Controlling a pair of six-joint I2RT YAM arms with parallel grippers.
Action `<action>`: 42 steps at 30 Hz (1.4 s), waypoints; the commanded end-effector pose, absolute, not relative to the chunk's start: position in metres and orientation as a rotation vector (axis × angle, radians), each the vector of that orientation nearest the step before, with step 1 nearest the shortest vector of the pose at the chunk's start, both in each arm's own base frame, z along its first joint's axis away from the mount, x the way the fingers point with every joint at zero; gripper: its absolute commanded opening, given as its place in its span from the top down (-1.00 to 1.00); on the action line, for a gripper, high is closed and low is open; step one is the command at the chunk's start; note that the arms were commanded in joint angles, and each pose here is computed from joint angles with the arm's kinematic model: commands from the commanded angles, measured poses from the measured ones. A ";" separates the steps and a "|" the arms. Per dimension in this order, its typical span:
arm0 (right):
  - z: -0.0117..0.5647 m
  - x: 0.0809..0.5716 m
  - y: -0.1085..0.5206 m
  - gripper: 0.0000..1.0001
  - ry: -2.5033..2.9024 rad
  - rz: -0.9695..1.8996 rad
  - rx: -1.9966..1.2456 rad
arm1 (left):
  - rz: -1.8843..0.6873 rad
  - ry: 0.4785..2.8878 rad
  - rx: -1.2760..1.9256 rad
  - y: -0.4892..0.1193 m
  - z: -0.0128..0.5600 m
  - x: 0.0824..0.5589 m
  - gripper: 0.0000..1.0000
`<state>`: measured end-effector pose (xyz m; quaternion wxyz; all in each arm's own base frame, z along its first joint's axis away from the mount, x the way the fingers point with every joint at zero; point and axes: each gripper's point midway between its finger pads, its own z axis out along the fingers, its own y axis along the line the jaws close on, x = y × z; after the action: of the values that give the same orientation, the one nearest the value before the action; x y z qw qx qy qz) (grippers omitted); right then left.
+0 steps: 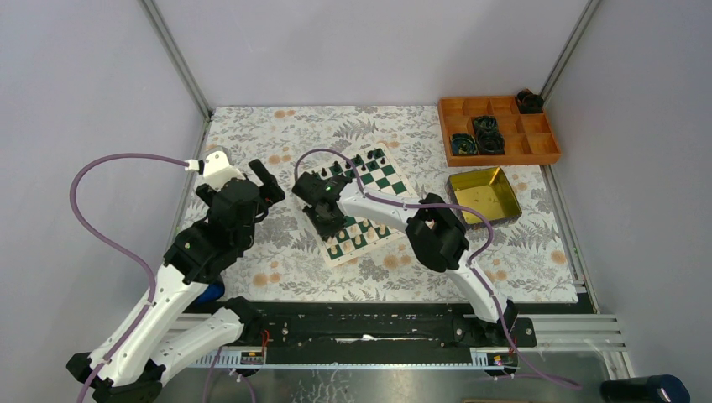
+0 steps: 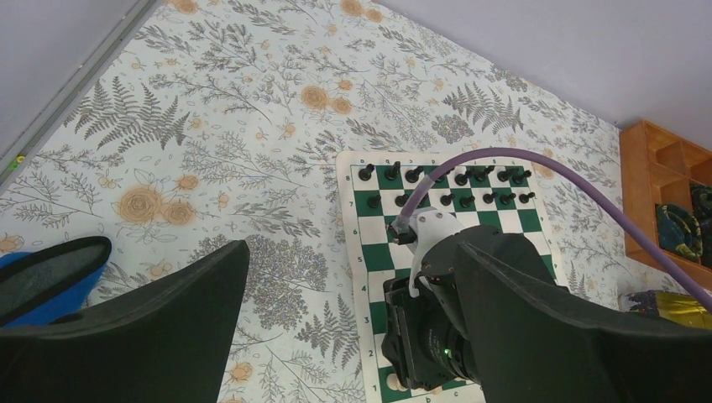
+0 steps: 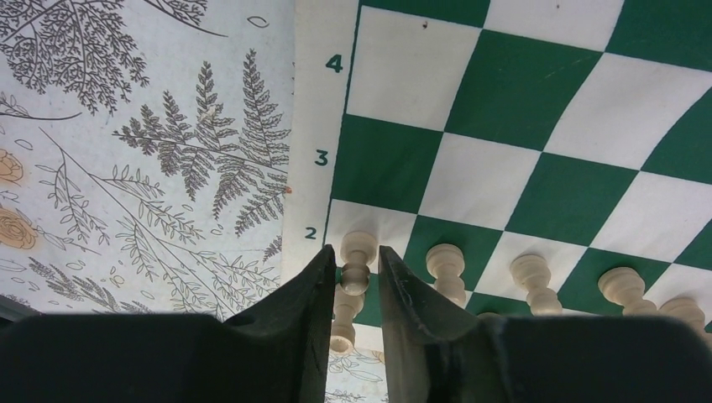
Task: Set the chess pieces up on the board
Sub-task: Place the chess piece on the chessboard, then reset both arms
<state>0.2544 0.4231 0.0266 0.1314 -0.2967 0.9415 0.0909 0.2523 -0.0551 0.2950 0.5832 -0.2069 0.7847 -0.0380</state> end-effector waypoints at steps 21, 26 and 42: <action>0.150 0.367 0.392 0.27 2.397 0.368 -0.577 | -0.083 1.751 -0.411 -0.075 0.325 0.286 -0.98; 0.189 0.423 0.326 0.23 2.276 0.266 -0.419 | -0.054 1.748 -0.341 -0.089 0.334 0.315 -0.98; 0.215 0.432 0.103 -0.21 2.132 -0.265 -0.007 | -0.069 2.055 -0.319 -0.081 0.196 0.433 -0.98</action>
<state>0.4369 0.1464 0.1758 0.4161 -0.0396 0.9064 -0.0609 0.4106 -0.0742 0.2059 0.4973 -0.1495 0.8546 -0.0010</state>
